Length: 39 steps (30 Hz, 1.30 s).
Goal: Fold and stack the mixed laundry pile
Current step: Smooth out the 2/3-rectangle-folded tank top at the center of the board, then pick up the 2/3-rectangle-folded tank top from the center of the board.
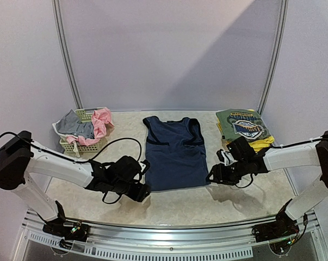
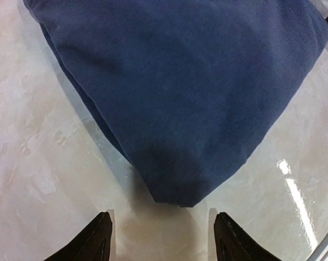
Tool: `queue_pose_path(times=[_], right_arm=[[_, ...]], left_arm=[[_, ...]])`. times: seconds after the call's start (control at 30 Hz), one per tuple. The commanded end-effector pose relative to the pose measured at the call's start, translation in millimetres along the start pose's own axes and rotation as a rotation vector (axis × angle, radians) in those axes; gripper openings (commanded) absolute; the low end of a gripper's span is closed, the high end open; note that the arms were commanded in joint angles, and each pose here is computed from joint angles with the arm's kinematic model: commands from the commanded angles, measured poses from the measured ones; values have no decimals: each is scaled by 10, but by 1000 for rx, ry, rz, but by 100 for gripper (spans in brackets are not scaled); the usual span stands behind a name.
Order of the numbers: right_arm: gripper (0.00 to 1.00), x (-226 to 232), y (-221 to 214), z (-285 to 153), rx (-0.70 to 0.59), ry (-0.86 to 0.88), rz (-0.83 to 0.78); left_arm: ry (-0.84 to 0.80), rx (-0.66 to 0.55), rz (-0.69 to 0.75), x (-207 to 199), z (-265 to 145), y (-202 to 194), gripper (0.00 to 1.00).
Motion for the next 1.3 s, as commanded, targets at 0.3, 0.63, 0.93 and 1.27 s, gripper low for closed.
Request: queue_pose_path(times=[0.3,0.63,0.93,1.27], right_arm=[[45,31,-31,265,68,56,-3],[21,61,-27,305,73,54,-16],[0,70,-10,337,79,58,-23],[0,326,-28,23,73,164,-84]], left_arm=[[36,10,15,-38,244,-7,57],[26,18,26,-52,306,-5,44],[-5,22,31,-83,313,14,6],[-26,7,68,-274,-52,110,0]])
Point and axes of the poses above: each gripper's point midway between its finger pads, its own z axis out along the fingers, its own x axis along the line the jaws close on, y = z × x, the point moved 9 cm from there along -z, back along the fingers, and after that the axes turned 1 degree about z, right-handed, at the moved point
